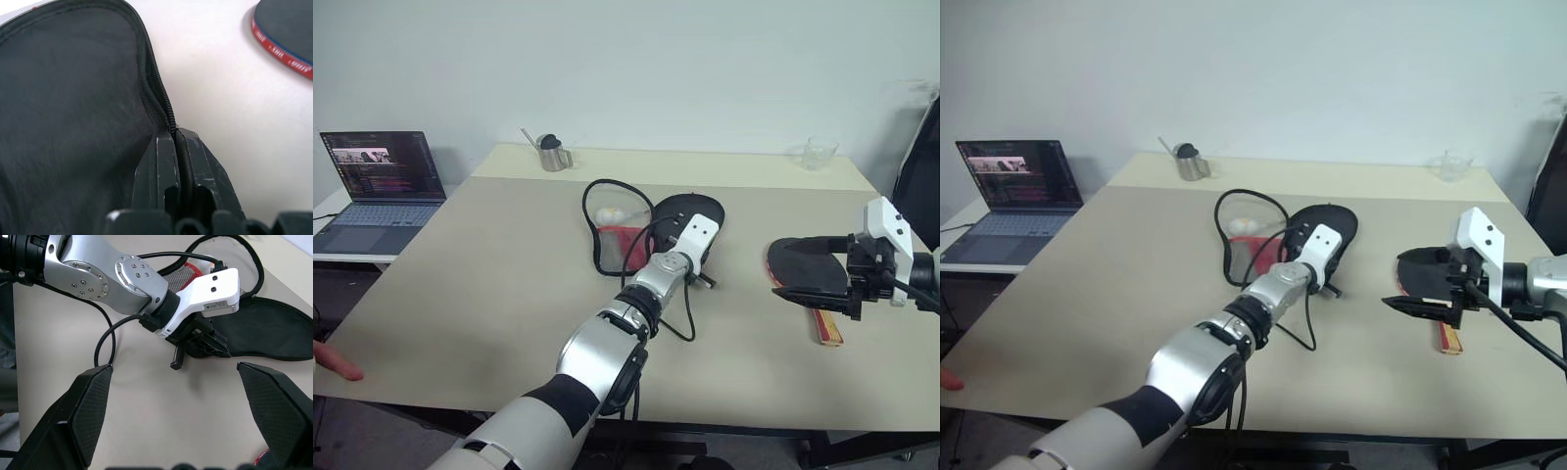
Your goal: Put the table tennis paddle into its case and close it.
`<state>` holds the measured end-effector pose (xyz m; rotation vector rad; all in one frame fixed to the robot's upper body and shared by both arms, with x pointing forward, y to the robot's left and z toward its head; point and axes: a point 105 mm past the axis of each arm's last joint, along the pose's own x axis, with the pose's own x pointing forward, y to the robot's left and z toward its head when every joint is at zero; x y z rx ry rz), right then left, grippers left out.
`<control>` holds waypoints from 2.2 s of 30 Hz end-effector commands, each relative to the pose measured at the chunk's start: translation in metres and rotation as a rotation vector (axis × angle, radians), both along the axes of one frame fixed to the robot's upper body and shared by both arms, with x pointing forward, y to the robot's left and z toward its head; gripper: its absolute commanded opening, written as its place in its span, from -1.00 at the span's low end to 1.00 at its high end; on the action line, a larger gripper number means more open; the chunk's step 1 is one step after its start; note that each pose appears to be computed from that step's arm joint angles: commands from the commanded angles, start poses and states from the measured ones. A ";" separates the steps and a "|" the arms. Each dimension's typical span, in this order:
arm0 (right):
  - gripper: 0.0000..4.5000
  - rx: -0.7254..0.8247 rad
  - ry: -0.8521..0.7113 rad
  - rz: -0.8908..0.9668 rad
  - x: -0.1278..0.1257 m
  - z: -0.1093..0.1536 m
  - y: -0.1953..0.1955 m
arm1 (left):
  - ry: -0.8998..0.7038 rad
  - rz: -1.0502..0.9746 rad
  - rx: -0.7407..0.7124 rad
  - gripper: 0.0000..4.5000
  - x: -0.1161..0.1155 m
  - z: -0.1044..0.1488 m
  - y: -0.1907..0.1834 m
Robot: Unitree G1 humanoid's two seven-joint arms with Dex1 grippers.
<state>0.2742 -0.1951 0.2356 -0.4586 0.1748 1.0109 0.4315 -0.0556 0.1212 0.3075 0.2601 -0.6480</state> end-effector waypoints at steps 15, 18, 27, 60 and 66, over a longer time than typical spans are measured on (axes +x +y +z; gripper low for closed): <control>1.00 0.016 -0.059 0.024 0.007 0.009 0.005 | -0.015 -0.284 -0.120 0.20 -0.054 0.011 -0.088; 1.00 0.019 -0.065 0.032 0.011 0.010 0.006 | -0.039 -0.246 -0.141 0.20 -0.034 0.023 -0.062; 1.00 0.021 -0.068 0.055 0.016 0.008 0.008 | -0.034 0.015 -0.171 0.20 0.010 0.032 0.047; 1.00 0.020 -0.052 0.099 0.021 0.005 0.014 | 0.139 0.365 -0.348 0.20 0.018 0.020 0.257; 1.00 0.019 -0.050 0.098 0.021 0.005 0.014 | 0.150 0.335 -0.367 0.62 0.017 0.022 0.252</control>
